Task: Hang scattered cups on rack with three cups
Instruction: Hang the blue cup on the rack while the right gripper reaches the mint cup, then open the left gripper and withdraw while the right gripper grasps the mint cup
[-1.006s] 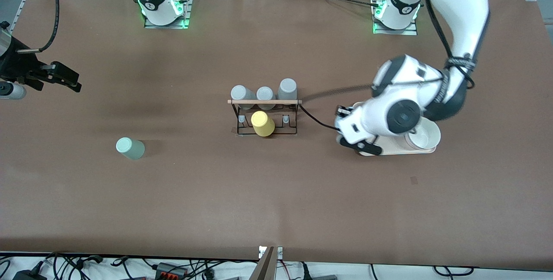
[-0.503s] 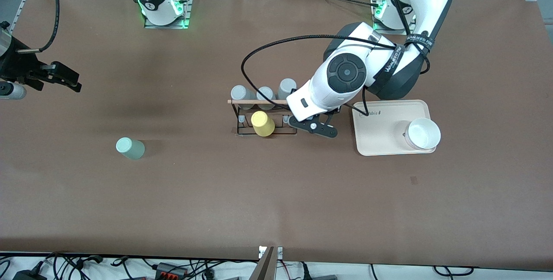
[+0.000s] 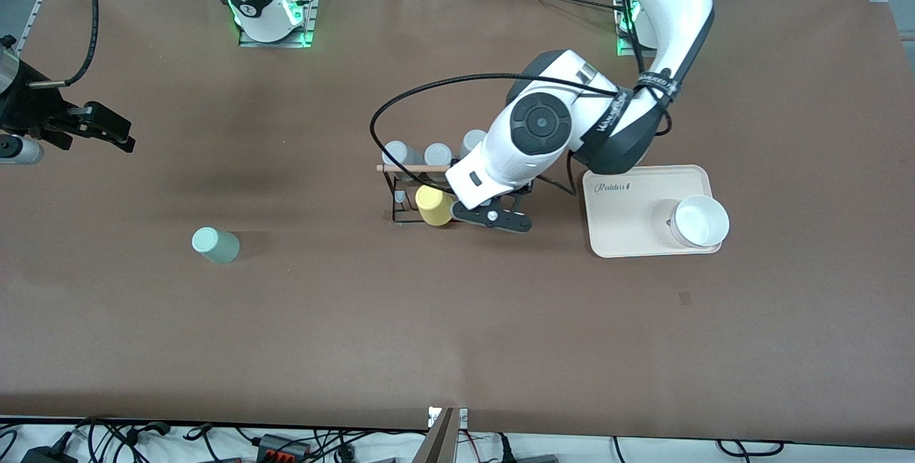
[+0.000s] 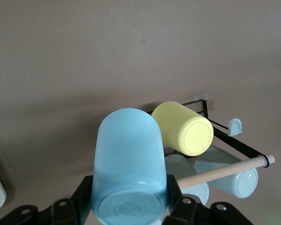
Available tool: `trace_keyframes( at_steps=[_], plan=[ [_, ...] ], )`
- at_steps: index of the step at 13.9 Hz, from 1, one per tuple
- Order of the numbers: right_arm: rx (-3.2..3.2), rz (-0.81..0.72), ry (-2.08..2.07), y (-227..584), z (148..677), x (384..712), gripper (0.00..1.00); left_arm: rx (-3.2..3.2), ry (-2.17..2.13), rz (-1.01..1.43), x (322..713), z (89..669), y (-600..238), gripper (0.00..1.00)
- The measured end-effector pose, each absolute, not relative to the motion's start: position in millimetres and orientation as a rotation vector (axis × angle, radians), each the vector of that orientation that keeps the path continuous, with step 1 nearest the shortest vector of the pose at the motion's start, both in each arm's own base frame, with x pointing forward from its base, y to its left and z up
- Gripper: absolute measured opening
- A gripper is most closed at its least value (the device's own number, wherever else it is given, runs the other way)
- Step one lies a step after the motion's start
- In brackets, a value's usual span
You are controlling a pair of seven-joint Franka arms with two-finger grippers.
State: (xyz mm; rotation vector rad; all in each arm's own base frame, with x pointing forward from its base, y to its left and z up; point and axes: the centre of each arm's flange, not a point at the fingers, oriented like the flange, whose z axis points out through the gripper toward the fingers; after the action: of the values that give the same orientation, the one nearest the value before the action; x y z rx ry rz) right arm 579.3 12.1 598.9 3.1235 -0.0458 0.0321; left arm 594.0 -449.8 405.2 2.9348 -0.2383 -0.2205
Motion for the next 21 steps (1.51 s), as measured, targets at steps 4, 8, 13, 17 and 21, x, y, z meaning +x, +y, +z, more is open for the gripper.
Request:
trace_keyframes(
  at_steps=[4,8,13,17,21],
  plan=[
    [3.124,0.029,-0.045,12,598,580,1.00,2.940,-0.244,-0.244,588,395,-459,0.67],
    [3.124,-0.076,-0.045,11,557,596,1.00,2.954,-0.240,-0.308,588,364,-459,0.67],
    [3.124,-0.149,-0.056,4,461,633,1.00,2.965,-0.234,-0.359,589,336,-458,0.67],
    [3.073,-0.167,-0.010,-3,365,661,1.00,2.958,-0.219,-0.338,593,323,-458,0.71],
    [3.069,-0.170,0.089,-14,299,673,1.00,2.988,-0.151,-0.205,625,364,-421,1.00]
  ],
)
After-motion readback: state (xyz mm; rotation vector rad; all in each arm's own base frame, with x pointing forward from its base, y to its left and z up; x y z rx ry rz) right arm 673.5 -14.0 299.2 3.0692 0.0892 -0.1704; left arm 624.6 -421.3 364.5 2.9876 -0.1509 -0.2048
